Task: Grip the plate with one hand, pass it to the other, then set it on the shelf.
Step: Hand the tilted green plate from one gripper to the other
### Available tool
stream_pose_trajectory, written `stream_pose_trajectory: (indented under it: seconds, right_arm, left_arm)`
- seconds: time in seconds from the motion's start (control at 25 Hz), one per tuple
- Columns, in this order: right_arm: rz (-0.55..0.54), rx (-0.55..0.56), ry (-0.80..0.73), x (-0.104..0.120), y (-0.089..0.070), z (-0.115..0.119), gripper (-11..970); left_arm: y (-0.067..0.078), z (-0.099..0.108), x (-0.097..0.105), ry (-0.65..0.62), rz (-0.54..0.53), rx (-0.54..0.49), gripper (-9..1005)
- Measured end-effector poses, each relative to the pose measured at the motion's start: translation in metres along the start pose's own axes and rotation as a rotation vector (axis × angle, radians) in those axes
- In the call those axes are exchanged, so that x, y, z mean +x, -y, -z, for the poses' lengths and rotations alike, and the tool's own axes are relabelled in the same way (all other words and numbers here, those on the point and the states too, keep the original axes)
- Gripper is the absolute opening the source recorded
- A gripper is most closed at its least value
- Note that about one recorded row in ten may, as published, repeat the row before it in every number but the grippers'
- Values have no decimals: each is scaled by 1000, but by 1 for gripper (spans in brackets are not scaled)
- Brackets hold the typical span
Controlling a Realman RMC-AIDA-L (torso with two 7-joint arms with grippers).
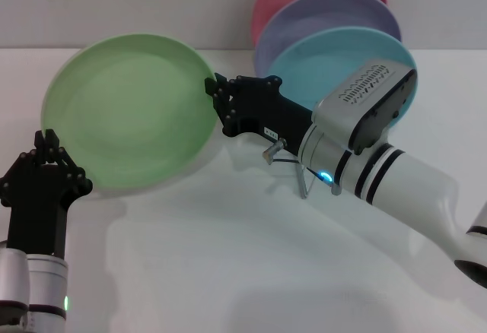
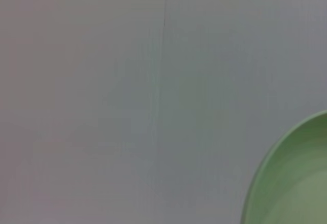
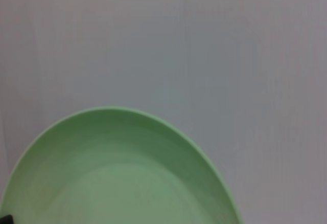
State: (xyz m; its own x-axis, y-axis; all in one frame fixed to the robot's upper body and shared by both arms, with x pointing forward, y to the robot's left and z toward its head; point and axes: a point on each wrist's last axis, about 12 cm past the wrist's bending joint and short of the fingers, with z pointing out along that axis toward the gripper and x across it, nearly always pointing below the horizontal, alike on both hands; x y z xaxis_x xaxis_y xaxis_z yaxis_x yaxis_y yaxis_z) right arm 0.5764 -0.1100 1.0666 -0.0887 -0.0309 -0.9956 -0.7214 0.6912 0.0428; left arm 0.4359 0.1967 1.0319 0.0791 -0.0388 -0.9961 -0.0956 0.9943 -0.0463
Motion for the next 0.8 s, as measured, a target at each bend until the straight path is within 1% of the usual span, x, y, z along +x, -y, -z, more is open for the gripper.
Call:
stream_pose_trajectory:
  seconds: [0.24, 0.8]
  right_arm:
    - [10, 5, 2, 0, 1, 0, 38]
    - [13, 22, 7, 0, 2, 0, 18]
  left_arm:
    - [0, 0, 0, 1, 0, 3, 52]
    - [2, 1, 0, -1, 0, 17, 65]
